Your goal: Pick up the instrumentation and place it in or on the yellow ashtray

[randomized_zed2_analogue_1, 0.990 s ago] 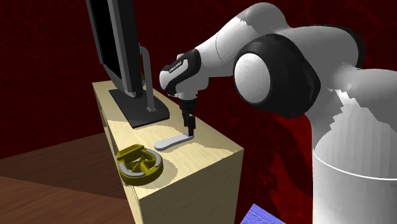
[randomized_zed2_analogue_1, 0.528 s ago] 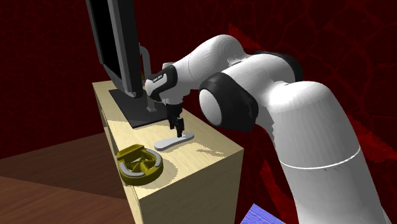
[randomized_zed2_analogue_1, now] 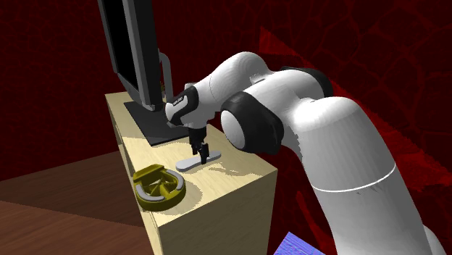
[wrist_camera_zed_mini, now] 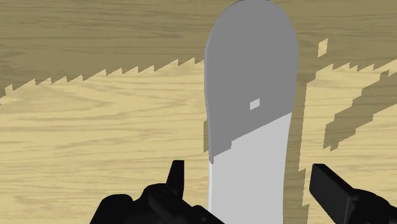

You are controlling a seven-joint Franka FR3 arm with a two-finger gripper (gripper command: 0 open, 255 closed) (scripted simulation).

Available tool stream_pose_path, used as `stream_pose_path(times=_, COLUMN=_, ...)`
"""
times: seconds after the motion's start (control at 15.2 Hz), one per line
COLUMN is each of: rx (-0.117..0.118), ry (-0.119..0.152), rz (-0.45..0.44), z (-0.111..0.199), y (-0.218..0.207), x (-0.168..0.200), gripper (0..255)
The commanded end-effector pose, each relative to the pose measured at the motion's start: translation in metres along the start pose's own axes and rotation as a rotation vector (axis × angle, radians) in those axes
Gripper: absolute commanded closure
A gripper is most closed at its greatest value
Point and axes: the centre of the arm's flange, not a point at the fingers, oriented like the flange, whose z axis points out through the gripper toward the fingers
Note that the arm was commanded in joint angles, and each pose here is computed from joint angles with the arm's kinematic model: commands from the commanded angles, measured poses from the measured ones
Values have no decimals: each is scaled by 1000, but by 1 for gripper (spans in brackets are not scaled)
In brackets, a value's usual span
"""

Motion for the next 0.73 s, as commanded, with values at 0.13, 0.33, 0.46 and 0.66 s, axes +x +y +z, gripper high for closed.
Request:
stream_pose_path(times=0.13, rx=0, ry=0, rz=0, z=4, y=0, x=1, gripper=0)
stream_pose_path(times=0.33, rx=0, ry=0, rz=0, z=4, y=0, x=1, gripper=0)
stream_pose_path(times=0.46, rx=0, ry=0, rz=0, z=4, y=0, x=1, gripper=255)
stream_pose_path(times=0.66, rx=0, ry=0, rz=0, z=4, y=0, x=1, gripper=255)
